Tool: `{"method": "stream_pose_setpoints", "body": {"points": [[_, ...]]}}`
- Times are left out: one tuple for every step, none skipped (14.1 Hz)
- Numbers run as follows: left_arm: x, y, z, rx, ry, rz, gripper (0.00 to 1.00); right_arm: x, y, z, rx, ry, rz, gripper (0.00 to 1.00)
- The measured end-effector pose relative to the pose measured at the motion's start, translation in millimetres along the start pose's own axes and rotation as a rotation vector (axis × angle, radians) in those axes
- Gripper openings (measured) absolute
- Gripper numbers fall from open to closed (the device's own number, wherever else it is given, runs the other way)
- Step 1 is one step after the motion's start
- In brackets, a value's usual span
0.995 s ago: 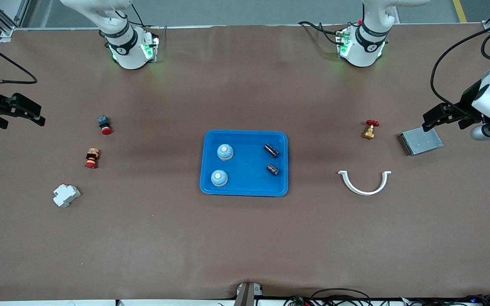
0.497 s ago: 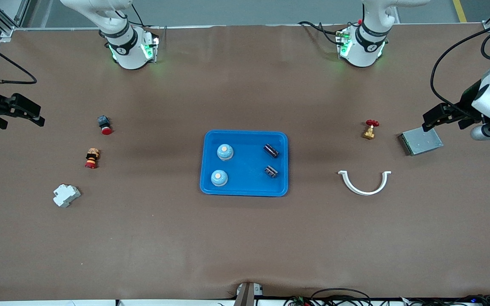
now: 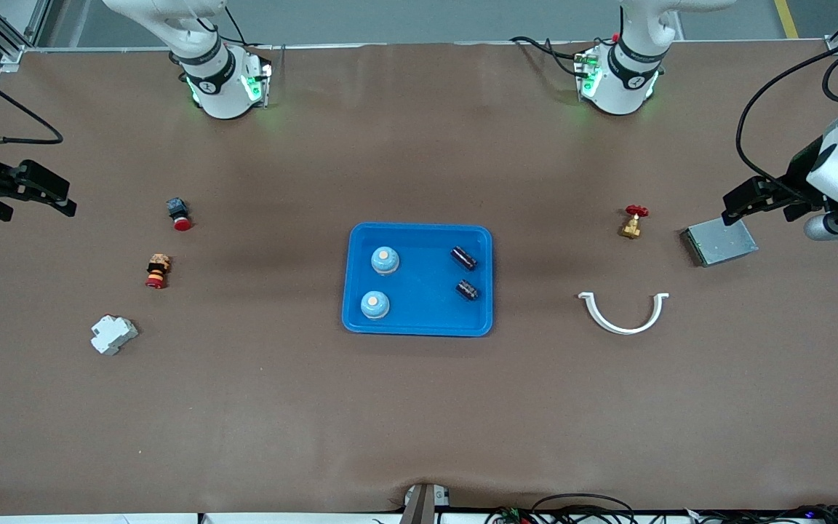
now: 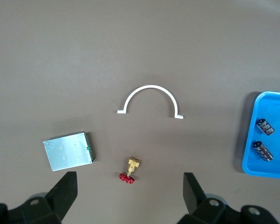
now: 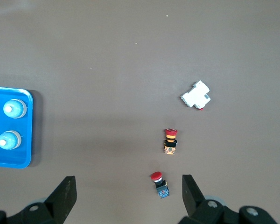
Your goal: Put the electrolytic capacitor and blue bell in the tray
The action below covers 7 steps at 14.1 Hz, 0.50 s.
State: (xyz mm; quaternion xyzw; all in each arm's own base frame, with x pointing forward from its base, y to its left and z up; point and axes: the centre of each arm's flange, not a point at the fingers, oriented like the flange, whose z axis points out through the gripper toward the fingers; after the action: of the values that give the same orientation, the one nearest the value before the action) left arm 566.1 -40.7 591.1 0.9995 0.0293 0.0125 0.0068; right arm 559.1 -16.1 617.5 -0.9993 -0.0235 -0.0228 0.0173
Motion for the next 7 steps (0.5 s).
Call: {"method": "stream_pose_setpoints", "body": {"points": [[0,2,-5,-0.001,0.010,0.004,1.00,0,1,0,0.000,0.000,0.001,1.00],[1,5,-12,-0.003,0.024,0.008,1.00,0,1,0,0.000,0.000,0.002,1.00],[1,7,-18,-0.005,0.036,0.012,1.00,0,1,0,0.000,0.000,0.002,1.00],[1,10,-23,-0.007,0.046,0.017,1.00,0,1,0,0.000,0.000,0.002,1.00],[1,14,-28,-0.009,0.056,0.025,1.00,0,1,0,0.000,0.000,0.001,1.00],[1,19,-34,-0.011,0.069,0.034,1.00,0,1,0,0.000,0.000,0.001,1.00],[0,24,-41,-0.013,0.079,0.043,1.00,0,1,0,0.000,0.000,0.001,1.00]]}}
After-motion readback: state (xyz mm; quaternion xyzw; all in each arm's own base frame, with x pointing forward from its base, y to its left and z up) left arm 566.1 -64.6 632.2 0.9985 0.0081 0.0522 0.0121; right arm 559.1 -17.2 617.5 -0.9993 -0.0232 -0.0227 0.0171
